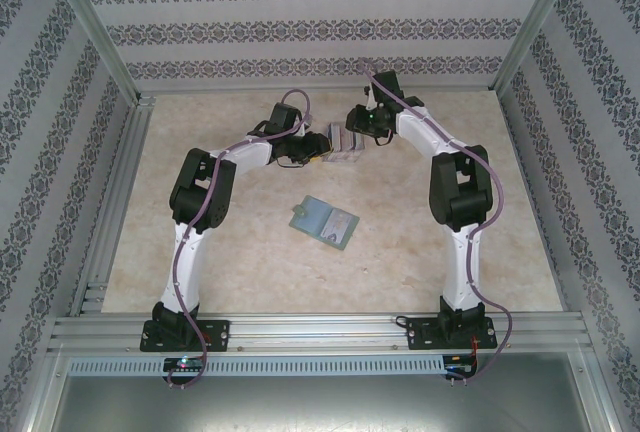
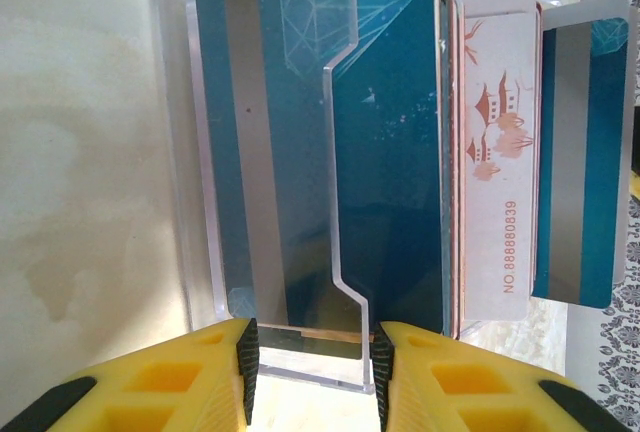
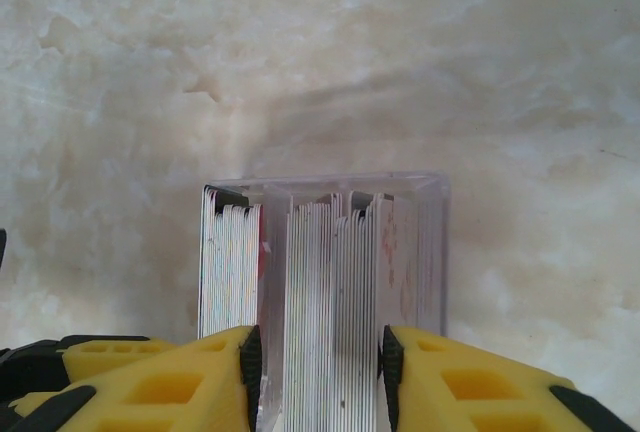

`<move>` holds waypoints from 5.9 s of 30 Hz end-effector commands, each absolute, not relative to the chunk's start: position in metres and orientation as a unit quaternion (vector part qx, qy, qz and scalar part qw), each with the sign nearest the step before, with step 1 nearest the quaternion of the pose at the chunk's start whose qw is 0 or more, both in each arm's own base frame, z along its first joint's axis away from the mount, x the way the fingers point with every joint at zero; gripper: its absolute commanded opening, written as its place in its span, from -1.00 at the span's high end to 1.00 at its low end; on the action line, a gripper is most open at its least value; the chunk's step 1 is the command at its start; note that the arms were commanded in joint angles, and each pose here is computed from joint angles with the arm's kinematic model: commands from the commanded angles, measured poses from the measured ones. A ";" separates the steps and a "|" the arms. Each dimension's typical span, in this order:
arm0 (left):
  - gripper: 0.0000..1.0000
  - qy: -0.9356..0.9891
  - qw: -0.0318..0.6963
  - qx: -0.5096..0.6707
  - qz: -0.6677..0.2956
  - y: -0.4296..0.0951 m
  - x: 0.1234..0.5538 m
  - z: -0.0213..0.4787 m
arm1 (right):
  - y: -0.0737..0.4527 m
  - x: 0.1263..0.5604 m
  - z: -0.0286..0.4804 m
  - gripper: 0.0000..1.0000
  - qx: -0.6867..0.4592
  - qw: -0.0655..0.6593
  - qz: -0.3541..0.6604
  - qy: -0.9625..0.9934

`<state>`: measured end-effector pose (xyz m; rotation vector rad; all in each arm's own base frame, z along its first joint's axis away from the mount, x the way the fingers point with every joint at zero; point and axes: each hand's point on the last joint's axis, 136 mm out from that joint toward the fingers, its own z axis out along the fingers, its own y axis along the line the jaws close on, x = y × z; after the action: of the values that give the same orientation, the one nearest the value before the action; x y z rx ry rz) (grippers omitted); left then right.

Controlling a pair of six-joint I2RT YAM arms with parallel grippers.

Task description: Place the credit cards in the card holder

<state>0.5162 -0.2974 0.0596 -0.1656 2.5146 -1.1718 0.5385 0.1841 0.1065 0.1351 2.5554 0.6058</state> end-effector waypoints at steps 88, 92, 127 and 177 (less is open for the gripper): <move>0.21 0.869 0.239 -0.024 -0.433 -0.303 0.499 0.133 | 0.159 0.490 0.215 1.00 0.036 0.292 0.352 0.888; 0.20 0.862 0.246 -0.031 -0.442 -0.292 0.492 0.142 | 0.171 0.469 0.230 1.00 0.025 0.287 0.394 0.873; 0.21 0.931 0.112 0.023 -0.347 -0.225 0.356 0.057 | 0.250 0.290 0.078 1.00 0.105 0.106 0.501 0.853; 0.29 0.929 0.071 -0.017 -0.362 -0.224 0.324 0.022 | 0.227 0.301 0.036 1.00 0.155 0.121 0.473 0.859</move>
<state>0.3353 -0.2221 0.0270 -0.0327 2.7725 -1.0498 0.2843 0.2248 0.0293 0.4662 2.5705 1.3984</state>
